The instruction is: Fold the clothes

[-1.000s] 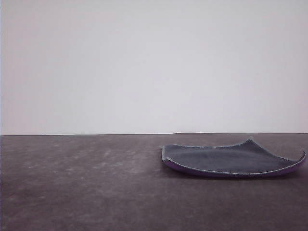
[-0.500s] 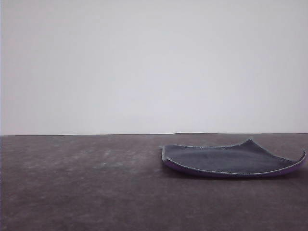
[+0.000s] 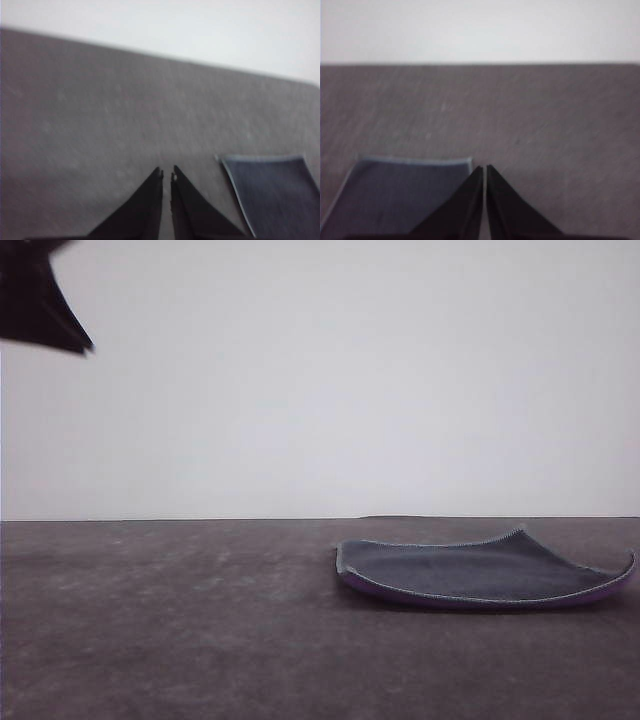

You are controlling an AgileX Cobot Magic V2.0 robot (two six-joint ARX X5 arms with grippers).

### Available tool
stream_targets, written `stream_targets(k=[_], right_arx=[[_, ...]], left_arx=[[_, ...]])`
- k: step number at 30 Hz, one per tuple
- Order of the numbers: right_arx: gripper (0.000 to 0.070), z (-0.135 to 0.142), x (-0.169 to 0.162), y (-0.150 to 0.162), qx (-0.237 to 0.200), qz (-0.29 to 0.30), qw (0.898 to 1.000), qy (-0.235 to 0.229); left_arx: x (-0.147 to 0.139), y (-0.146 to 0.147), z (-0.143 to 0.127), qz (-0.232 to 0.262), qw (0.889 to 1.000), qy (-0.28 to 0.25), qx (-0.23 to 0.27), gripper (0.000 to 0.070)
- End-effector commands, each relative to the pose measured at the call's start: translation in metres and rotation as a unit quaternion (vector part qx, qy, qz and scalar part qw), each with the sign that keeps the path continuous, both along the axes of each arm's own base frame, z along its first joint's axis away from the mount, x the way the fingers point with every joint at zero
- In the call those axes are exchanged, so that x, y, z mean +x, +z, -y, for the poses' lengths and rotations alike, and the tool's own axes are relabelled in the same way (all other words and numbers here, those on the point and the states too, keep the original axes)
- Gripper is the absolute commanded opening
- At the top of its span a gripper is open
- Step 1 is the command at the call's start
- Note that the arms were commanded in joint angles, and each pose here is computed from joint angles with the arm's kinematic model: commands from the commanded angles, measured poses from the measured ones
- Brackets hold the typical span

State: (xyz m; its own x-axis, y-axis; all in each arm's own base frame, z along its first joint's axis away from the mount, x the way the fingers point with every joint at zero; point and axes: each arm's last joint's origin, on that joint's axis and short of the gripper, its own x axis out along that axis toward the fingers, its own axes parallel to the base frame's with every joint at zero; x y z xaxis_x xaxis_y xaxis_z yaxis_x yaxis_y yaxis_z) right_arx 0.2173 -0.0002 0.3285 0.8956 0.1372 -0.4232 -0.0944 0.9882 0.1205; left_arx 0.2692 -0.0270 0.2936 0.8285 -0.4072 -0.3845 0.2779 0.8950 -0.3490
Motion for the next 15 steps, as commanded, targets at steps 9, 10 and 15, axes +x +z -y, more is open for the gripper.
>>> stream_targets(k=[9,10,15], right_arx=[[0.0007,-0.001,0.038,-0.049,0.015,-0.146,0.988,0.041],[0.0007,-0.001,0.041,-0.053,0.014,-0.153,0.987,0.042],[0.0007,-0.001,0.047,-0.064,0.012,-0.177,0.983,0.045]], left_arx=[[0.020,-0.040,0.034,-0.097,0.993,-0.072,0.010,0.0028],[0.020,-0.043,0.038,-0.103,0.992,-0.077,0.011,0.0028],[0.019,-0.049,0.052,-0.114,0.988,-0.101,0.014,0.0028]])
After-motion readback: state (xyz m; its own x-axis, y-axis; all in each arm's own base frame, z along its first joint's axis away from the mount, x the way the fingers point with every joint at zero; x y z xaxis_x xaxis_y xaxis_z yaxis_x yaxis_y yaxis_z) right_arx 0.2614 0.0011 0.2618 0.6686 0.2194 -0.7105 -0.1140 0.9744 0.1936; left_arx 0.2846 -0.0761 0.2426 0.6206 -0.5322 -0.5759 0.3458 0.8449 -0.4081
